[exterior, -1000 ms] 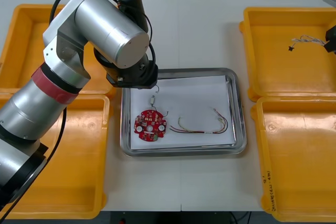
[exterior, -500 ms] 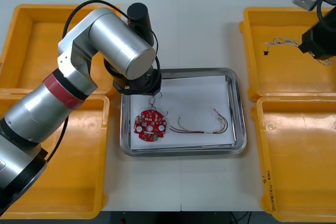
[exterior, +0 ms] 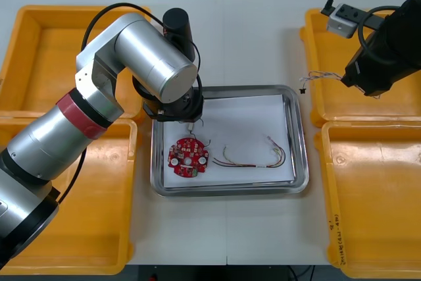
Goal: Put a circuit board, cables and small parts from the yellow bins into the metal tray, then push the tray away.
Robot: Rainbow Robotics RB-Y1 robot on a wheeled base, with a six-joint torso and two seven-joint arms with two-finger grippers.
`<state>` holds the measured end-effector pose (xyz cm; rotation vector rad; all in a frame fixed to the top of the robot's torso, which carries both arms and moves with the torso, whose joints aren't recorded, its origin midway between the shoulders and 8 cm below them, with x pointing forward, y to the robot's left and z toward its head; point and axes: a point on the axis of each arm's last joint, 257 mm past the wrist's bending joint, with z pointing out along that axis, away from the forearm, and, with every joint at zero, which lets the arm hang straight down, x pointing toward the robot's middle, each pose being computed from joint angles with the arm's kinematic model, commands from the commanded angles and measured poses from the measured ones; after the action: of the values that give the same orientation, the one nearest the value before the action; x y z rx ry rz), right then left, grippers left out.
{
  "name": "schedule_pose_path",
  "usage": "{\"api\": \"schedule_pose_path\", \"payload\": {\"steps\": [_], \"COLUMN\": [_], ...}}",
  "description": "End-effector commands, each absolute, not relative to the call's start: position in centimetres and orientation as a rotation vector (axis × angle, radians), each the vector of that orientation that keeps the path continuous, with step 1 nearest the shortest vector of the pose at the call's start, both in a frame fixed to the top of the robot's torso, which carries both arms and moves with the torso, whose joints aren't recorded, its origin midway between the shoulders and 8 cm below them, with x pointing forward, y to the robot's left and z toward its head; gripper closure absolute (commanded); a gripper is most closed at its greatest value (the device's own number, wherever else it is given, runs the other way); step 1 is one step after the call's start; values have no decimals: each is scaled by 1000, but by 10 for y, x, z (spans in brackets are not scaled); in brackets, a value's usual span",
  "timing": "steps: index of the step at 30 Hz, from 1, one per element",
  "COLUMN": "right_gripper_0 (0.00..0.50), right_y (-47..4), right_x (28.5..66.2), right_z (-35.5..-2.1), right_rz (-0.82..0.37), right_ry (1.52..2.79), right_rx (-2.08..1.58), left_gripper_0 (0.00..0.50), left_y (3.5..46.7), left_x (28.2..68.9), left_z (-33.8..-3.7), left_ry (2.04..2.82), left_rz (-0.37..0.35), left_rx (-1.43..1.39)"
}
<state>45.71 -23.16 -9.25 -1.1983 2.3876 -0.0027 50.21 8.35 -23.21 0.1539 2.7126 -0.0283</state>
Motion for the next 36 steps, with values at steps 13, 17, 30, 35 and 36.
{"api": "schedule_pose_path", "payload": {"steps": [13,17,30,35,36], "right_gripper_0": [500,500,500,500,500], "right_y": [-199,-187,-124,-105,-99], "right_x": [457,456,454,456,456], "right_z": [-86,-95,-114,-129,-134], "right_rz": [-91,-93,-84,-93,-85], "right_ry": [2318,2308,2225,2209,2211], "right_rx": [-1318,-1358,-1471,-1488,-1492], "left_gripper_0": [0,0,0,0,0], "left_y": [56,54,65,65,66], "left_x": [507,507,491,494,496], "left_z": [-210,-195,-122,-87,-79], "left_ry": [2668,2652,2630,2606,2600], "left_rz": [-78,-100,-66,-119,-139], "left_rx": [182,181,190,186,181]}}
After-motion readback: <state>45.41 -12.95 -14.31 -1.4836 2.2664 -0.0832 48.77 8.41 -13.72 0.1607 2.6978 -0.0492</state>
